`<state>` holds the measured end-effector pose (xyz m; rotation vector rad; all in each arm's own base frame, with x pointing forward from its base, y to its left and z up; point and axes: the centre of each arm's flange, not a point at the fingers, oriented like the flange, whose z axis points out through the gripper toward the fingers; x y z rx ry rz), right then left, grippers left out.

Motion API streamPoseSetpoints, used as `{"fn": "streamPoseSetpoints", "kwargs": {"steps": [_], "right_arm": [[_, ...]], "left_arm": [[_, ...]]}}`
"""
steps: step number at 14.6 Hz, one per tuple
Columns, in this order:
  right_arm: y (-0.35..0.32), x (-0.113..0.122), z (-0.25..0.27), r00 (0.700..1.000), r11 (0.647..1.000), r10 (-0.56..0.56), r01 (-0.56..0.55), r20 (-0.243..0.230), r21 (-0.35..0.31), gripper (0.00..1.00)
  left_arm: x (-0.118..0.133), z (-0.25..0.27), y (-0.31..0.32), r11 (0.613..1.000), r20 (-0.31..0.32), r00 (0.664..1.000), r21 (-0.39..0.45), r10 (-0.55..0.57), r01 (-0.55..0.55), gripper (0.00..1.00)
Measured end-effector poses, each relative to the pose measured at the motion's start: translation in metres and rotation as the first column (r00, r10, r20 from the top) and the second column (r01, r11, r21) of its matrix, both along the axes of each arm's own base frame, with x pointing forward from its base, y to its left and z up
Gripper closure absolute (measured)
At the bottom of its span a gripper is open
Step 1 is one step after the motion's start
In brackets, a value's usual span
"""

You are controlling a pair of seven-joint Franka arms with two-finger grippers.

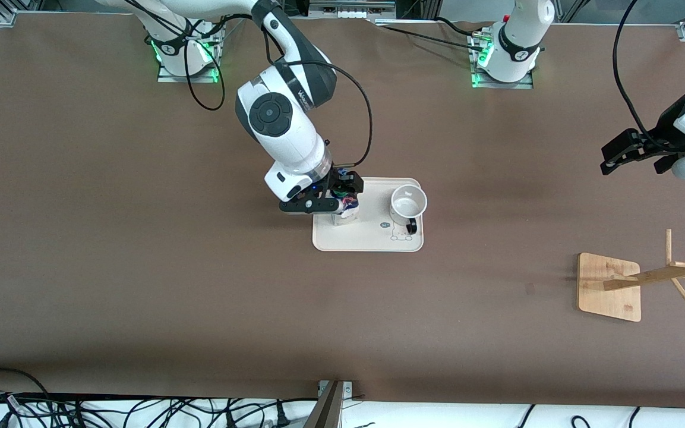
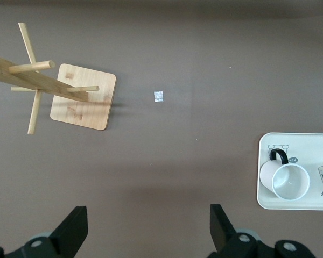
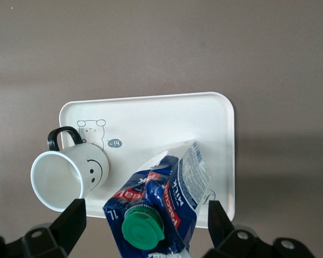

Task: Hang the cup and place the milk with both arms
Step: 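Close the right gripper on the milk carton's top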

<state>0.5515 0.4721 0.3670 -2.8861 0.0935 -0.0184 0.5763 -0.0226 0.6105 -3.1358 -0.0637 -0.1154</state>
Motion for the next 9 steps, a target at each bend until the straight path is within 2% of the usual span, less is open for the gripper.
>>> {"fn": "streamPoseSetpoints", "kwargs": {"steps": [5,9], "right_arm": [[0.014,-0.012,-0.006,1.0,1.0,0.029,-0.029,-0.003,-0.01,0.0],[0.032,-0.028,-0.017,0.995,0.994,0.093,-0.092,0.019,-0.064,0.0]], "left_arm": [[0.0,0.0,0.0,1.0,0.0,1.0,0.0,0.0,0.0,0.0],[0.0,0.0,0.0,1.0,0.0,1.0,0.0,0.0,0.0,0.0]]}}
